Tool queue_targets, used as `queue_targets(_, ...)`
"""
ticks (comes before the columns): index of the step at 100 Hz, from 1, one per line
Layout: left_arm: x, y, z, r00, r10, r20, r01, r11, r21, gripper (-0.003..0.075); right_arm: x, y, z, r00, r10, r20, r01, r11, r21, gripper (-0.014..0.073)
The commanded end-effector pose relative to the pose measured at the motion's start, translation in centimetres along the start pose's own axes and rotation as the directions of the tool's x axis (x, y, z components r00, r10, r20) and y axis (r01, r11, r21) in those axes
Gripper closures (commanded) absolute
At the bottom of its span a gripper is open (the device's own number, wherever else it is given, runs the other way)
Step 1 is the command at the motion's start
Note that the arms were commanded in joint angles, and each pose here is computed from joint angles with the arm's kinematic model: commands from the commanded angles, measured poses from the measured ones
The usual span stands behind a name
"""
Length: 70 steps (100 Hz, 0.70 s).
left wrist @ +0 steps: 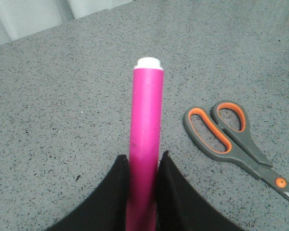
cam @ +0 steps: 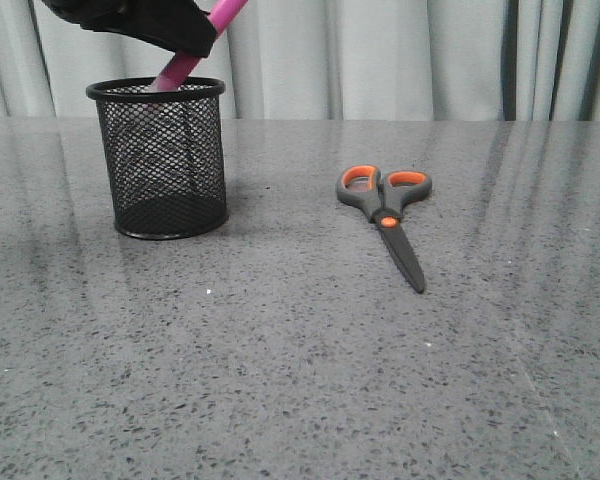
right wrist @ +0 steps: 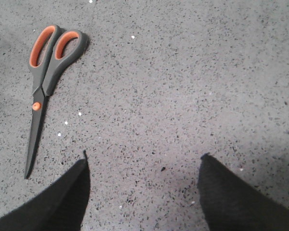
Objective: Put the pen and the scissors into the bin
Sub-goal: 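Lower the marker into the mesh cup and open the left gripper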
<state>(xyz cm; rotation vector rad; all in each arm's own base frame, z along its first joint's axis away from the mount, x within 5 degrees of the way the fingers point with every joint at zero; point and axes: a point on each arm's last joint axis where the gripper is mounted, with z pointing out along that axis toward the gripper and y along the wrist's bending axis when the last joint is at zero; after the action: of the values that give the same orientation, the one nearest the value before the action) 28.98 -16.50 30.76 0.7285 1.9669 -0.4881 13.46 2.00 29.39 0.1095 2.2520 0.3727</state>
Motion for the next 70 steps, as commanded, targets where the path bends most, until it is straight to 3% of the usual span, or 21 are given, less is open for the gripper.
queue_targets(1,-1.9,-0.3,-1.3,0.997,0.006,0.079,-0.005,1.0,-0.014,0.0563,-1.3,0.2,-0.5,0.997,-0.011,0.082,0.011,1.0,0.001,0.0162)
queue_targets(16,-2.0,-0.2,-1.3,0.996,0.006,0.085,-0.004,1.0,-0.026,0.0486,-1.3,0.2,-0.5,0.997,-0.011,0.081,0.011,1.0,0.0,0.0162)
queue_targets(42,-3.1,0.1,-3.2,0.988,0.038,0.152,-0.025,0.996,-0.086,0.0487,-1.3,0.2,-0.5,0.997,-0.011,0.083,0.011,1.0,0.001,0.0162)
queue_targets(70,-4.5,3.4,-9.0,0.965,0.038,0.258,0.022,0.974,-0.225,0.049,-1.3,0.2,-0.5,0.997,-0.011,0.083,0.011,1.0,0.001,0.0162)
